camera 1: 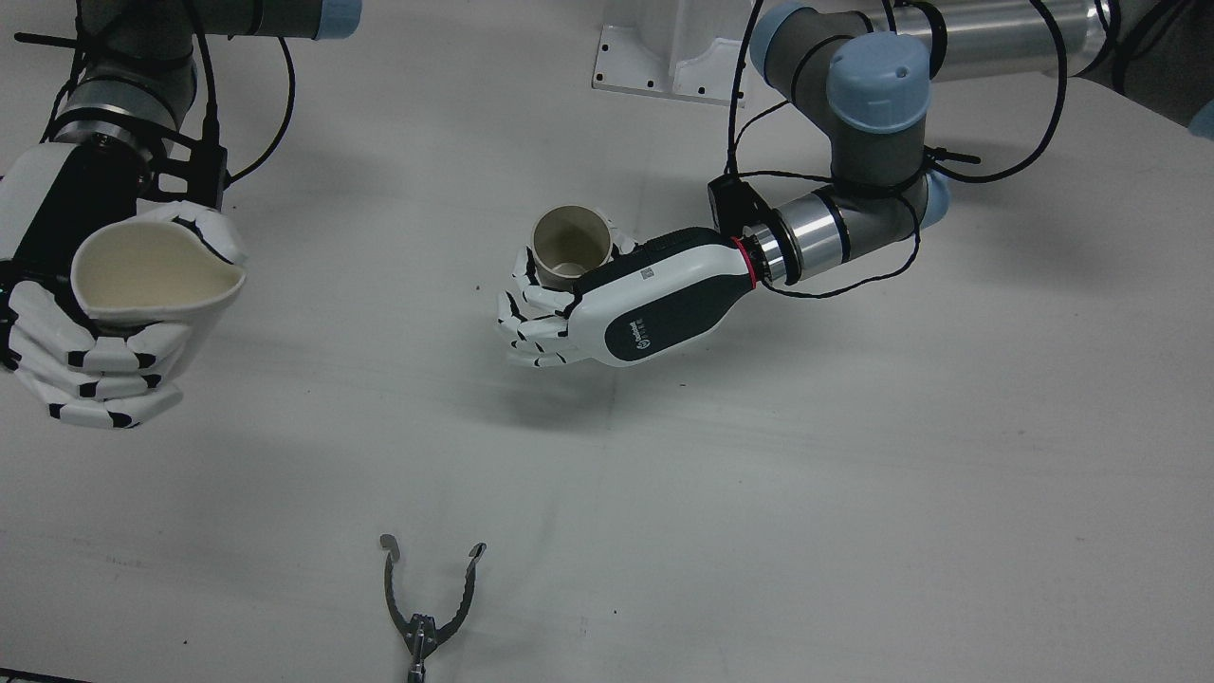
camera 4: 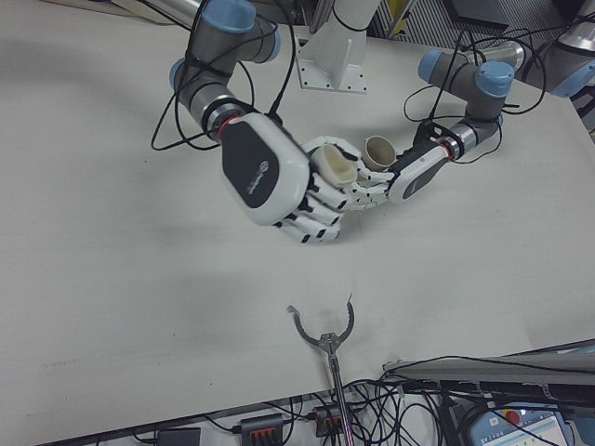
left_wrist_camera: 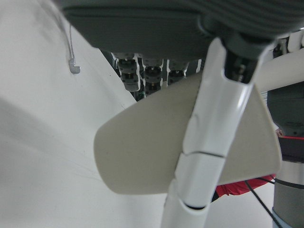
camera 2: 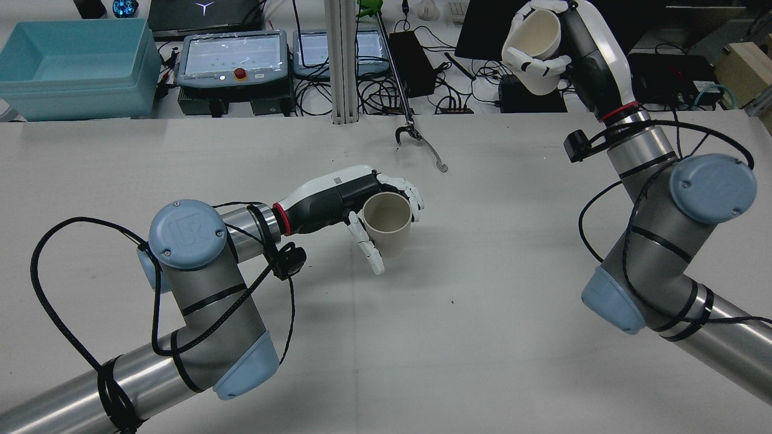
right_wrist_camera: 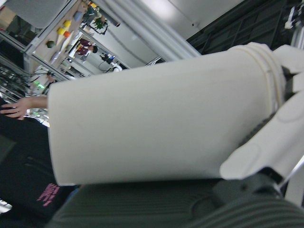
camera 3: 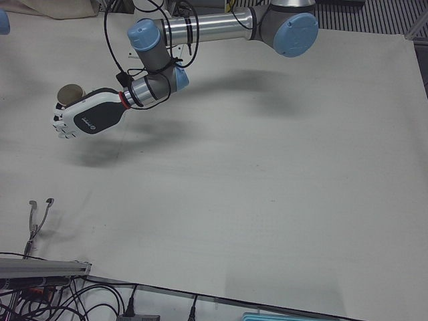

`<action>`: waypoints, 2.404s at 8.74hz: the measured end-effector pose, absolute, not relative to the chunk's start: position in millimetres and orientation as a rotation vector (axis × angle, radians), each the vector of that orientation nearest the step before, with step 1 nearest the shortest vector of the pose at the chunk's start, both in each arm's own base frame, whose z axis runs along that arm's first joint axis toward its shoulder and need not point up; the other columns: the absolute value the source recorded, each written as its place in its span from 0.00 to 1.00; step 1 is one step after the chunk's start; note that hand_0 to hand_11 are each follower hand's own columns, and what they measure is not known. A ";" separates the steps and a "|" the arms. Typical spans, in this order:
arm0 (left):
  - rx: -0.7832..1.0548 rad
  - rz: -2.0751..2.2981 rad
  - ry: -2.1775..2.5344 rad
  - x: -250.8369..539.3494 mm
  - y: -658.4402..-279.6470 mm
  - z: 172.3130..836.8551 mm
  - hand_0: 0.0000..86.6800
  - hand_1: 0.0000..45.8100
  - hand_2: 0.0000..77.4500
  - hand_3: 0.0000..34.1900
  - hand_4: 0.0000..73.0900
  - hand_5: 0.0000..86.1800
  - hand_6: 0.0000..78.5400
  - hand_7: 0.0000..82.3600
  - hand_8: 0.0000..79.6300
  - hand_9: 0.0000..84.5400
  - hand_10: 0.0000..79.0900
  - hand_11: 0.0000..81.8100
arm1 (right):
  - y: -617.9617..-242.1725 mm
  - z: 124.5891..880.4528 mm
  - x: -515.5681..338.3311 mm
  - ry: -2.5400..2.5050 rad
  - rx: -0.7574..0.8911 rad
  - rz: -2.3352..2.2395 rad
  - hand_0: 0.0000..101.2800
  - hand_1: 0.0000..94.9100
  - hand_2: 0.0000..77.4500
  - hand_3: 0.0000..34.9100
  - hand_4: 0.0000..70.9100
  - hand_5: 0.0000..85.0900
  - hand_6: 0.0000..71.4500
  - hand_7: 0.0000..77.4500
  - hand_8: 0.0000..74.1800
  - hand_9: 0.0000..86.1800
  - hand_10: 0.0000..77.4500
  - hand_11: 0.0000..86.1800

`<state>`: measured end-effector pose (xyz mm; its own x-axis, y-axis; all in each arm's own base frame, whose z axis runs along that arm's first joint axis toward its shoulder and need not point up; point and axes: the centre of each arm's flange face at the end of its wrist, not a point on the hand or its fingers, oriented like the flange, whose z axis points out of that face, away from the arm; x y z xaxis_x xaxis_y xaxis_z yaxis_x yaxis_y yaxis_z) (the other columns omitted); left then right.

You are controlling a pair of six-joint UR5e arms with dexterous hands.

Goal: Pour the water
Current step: 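Bring both held cups toward the table center, left cup upright, then tilt the right hand's cup over the left hand's cup to pour, then withdraw both arms outward still holding their cups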

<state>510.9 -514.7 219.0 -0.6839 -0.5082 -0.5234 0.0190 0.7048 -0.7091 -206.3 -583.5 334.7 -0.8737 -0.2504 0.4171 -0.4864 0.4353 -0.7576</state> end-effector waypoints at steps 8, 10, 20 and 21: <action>-0.376 -0.889 2.184 510.2 -516.4 200.3 0.92 0.61 0.01 0.00 0.69 0.42 0.24 0.50 0.20 0.30 0.10 0.19 | -482.3 228.5 -232.1 -2.186 0.774 0.821 0.48 0.01 0.50 0.00 0.48 0.65 0.93 0.73 0.54 0.61 0.54 0.68; -0.377 -0.885 2.190 510.4 -516.8 195.6 0.92 0.60 0.01 0.00 0.69 0.42 0.24 0.50 0.20 0.30 0.10 0.19 | -474.4 240.5 -251.2 -2.121 0.726 0.803 0.48 0.01 0.51 0.00 0.48 0.65 0.93 0.74 0.57 0.63 0.54 0.68; -0.194 -1.053 2.209 373.1 -605.2 221.1 0.92 0.60 0.01 0.00 0.65 0.43 0.23 0.46 0.18 0.30 0.10 0.17 | -527.0 315.9 -128.0 -2.224 0.871 1.528 0.47 0.01 0.51 0.00 0.50 0.65 0.95 0.73 0.54 0.63 0.54 0.70; -0.159 -1.136 2.193 332.2 -624.6 260.1 0.92 0.60 0.01 0.00 0.63 0.43 0.23 0.48 0.20 0.30 0.10 0.17 | -537.2 348.1 -109.1 -2.248 0.860 1.657 0.46 0.01 0.51 0.00 0.50 0.65 0.95 0.73 0.56 0.63 0.56 0.71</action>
